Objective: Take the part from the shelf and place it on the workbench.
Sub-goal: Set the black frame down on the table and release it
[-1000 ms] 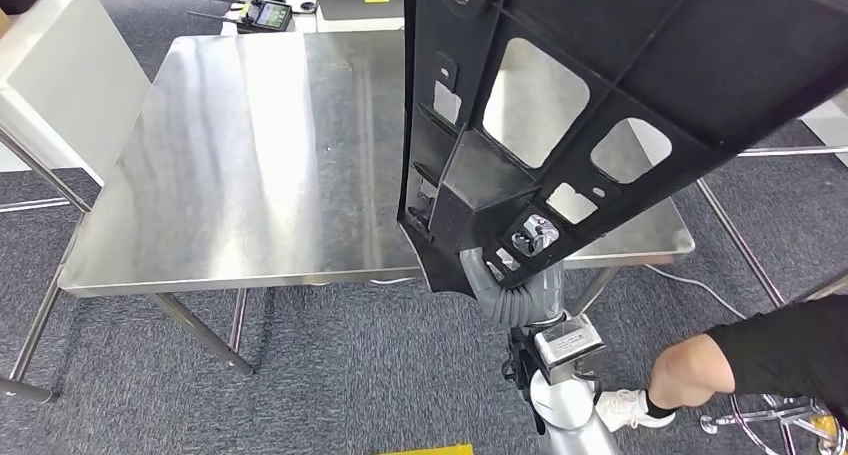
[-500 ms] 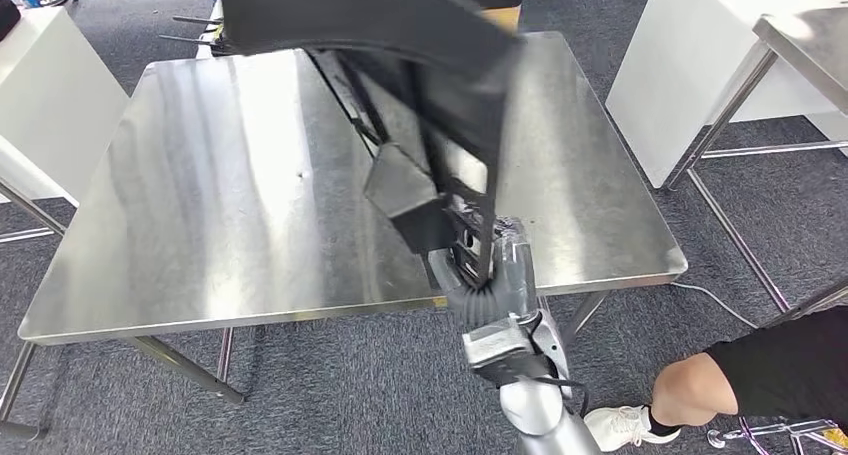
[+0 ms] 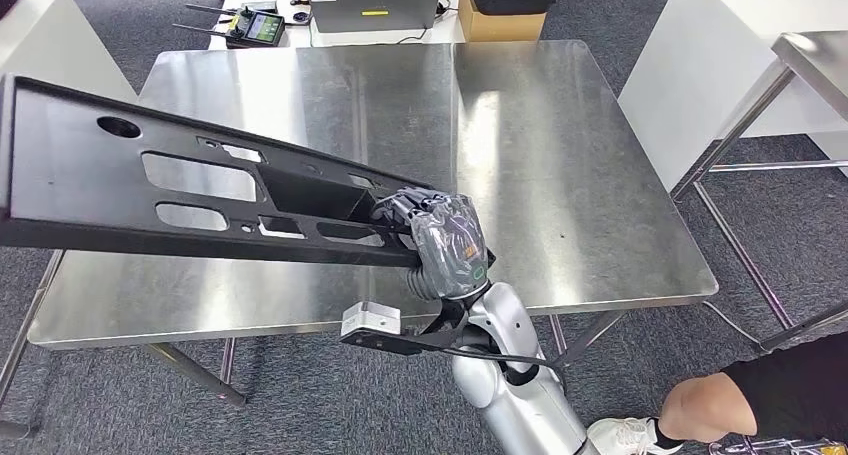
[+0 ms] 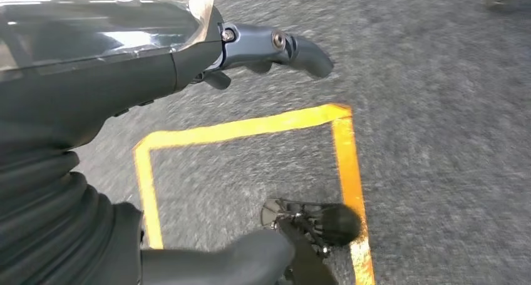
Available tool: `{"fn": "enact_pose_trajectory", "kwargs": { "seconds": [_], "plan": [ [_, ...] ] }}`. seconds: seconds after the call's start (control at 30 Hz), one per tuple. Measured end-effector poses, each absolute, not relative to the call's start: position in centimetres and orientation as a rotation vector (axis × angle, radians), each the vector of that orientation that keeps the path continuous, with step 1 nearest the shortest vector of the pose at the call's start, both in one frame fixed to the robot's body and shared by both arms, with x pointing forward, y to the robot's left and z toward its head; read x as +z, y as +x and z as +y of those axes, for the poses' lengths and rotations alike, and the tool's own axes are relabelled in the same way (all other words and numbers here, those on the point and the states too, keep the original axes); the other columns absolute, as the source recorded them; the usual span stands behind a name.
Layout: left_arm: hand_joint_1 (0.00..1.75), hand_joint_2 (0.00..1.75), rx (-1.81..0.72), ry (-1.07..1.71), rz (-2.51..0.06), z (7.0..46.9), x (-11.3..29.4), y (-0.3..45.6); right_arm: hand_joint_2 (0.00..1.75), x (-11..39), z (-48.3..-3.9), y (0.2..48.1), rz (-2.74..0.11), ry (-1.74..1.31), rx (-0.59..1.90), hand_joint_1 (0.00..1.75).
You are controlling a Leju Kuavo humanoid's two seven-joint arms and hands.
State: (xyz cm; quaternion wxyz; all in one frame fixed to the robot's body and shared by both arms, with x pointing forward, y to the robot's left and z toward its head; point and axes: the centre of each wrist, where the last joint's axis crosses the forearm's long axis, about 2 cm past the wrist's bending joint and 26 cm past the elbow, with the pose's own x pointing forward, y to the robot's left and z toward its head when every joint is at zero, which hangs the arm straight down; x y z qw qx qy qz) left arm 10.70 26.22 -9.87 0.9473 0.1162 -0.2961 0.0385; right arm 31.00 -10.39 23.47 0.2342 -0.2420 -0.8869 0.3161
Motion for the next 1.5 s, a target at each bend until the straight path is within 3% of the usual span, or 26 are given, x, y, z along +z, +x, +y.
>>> {"fn": "enact_pose_trajectory", "kwargs": {
  "seconds": [0.13, 0.23, 0.57, 1.03, 1.17, 1.4, 1.5],
  "plan": [
    [0.00, 1.75, 0.110, 0.216, -0.621, 23.7, -6.2, 20.5, 1.75, 25.4, -6.3, 32.9, -2.426, -0.874, 1.042, 1.75],
    [0.00, 1.75, 0.095, 0.192, -0.693, 21.6, -4.2, 24.0, 1.75, 25.7, -4.3, 35.1, -2.377, -1.026, 1.156, 1.75],
    [0.00, 1.75, 0.039, 0.149, -0.731, 17.6, -2.6, 25.2, 1.75, 23.7, -3.7, 40.1, -1.931, -1.251, 1.620, 1.75],
    [0.00, 1.75, 0.030, 0.125, -0.736, 16.3, -2.2, 25.3, 1.75, 22.5, -5.0, 41.3, -1.710, -1.292, 1.746, 1.75],
    [0.00, 1.75, 0.011, 0.121, -0.742, 15.9, -2.0, 25.5, 0.00, 22.0, -5.6, 41.6, -1.668, -1.267, 1.725, 0.00],
    [0.00, 1.75, -0.019, 0.122, -0.729, 15.6, -1.7, 25.7, 0.00, 21.4, -6.7, 42.0, -1.613, -1.246, 1.693, 0.00],
    [0.00, 0.44, -0.020, 0.120, -0.731, 15.6, -1.7, 25.9, 0.00, 21.3, -7.1, 42.1, -1.598, -1.245, 1.683, 0.00]
  ]
}}
